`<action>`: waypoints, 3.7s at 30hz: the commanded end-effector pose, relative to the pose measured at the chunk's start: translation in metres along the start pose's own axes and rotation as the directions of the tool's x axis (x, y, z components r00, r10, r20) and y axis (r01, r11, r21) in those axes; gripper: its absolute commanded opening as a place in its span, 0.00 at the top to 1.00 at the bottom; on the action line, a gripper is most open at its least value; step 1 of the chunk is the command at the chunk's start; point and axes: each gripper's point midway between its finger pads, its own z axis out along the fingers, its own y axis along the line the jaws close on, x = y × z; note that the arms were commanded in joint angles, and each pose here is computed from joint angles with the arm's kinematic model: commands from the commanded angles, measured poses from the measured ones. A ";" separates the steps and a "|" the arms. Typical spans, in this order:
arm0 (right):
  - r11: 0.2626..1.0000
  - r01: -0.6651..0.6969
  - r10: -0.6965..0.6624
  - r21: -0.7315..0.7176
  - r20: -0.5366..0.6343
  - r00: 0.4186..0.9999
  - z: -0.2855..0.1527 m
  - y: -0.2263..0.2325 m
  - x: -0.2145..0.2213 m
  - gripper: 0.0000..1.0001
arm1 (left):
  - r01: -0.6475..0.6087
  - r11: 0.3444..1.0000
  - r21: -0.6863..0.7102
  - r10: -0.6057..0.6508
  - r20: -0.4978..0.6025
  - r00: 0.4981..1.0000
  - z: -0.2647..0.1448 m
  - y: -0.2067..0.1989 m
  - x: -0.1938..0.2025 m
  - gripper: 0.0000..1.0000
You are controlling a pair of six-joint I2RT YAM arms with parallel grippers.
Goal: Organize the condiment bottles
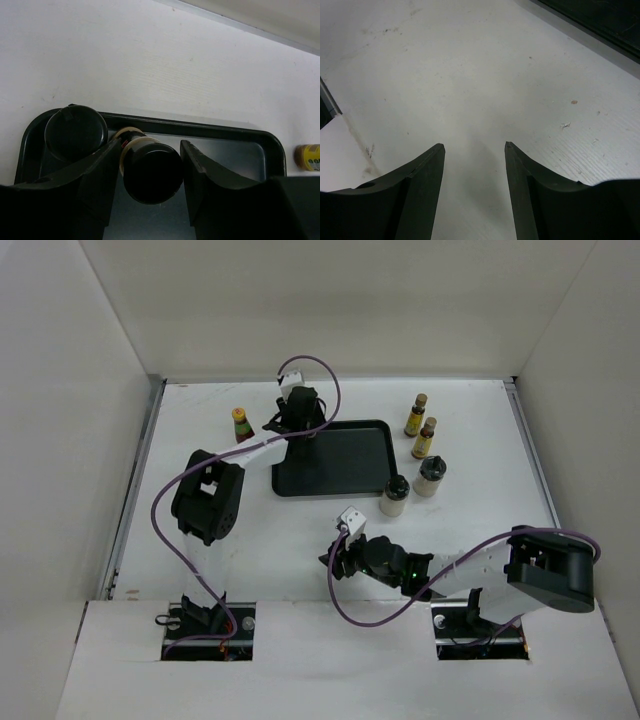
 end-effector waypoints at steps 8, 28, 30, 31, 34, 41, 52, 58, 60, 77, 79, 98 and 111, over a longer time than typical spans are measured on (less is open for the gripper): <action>1.000 -0.016 0.017 -0.005 0.075 0.997 0.004 0.002 -0.019 0.42 | 0.020 0.999 0.029 -0.020 0.013 1.000 0.009 -0.004 -0.008 0.72; 1.000 -0.016 0.017 -0.018 0.075 0.997 0.004 0.005 -0.020 0.38 | 0.018 0.998 0.065 -0.021 0.047 0.999 -0.006 -0.022 -0.022 0.36; 1.000 -0.016 0.018 -0.018 0.076 0.997 0.003 0.004 -0.020 0.38 | 0.018 0.997 0.076 -0.022 0.055 0.998 -0.011 -0.026 -0.026 0.36; 1.000 -0.018 0.020 -0.019 0.077 0.997 0.003 0.005 -0.021 0.38 | 0.018 0.997 0.080 -0.022 0.056 0.998 -0.013 -0.028 -0.027 0.36; 1.000 -0.019 0.021 -0.020 0.080 0.997 0.002 0.004 -0.021 0.38 | 0.018 0.995 0.101 -0.025 0.065 0.998 -0.021 -0.037 -0.031 0.36; 1.000 -0.019 0.021 -0.020 0.080 0.997 0.002 0.004 -0.021 0.38 | 0.038 0.985 0.167 -0.061 0.132 0.989 -0.061 -0.053 -0.066 0.36; 0.999 -0.028 0.030 -0.023 0.084 0.996 0.000 0.005 -0.022 0.36 | 0.152 0.988 -0.006 -0.142 0.314 0.939 -0.125 0.066 -0.120 0.38; 1.000 -0.021 0.023 -0.022 0.076 0.997 0.003 0.005 -0.021 0.23 | 0.186 0.970 -0.155 -0.129 0.321 0.938 -0.128 0.144 -0.124 0.40; 1.000 -0.021 0.023 -0.022 0.076 0.997 0.003 0.005 -0.020 0.21 | 0.188 0.966 -0.176 -0.127 0.309 0.943 -0.122 0.153 -0.121 0.39; 0.999 -0.021 0.023 -0.039 0.054 0.998 0.007 0.008 -0.016 0.21 | 0.102 0.978 -0.180 -0.061 0.221 0.973 -0.075 0.143 -0.118 0.39; 0.999 -0.017 0.019 -0.037 0.061 0.998 0.006 0.008 -0.018 0.21 | 0.101 0.977 -0.186 -0.057 0.228 0.972 -0.077 0.143 -0.114 0.39; 0.999 -0.023 0.024 -0.026 0.057 0.998 0.006 0.004 -0.017 0.21 | 0.115 0.975 -0.192 -0.057 0.282 0.958 -0.110 0.144 -0.103 0.42; 0.999 -0.018 0.019 -0.030 0.044 0.999 0.009 0.005 -0.014 0.21 | 0.101 0.983 -0.156 -0.050 0.298 0.953 -0.109 0.129 -0.116 0.33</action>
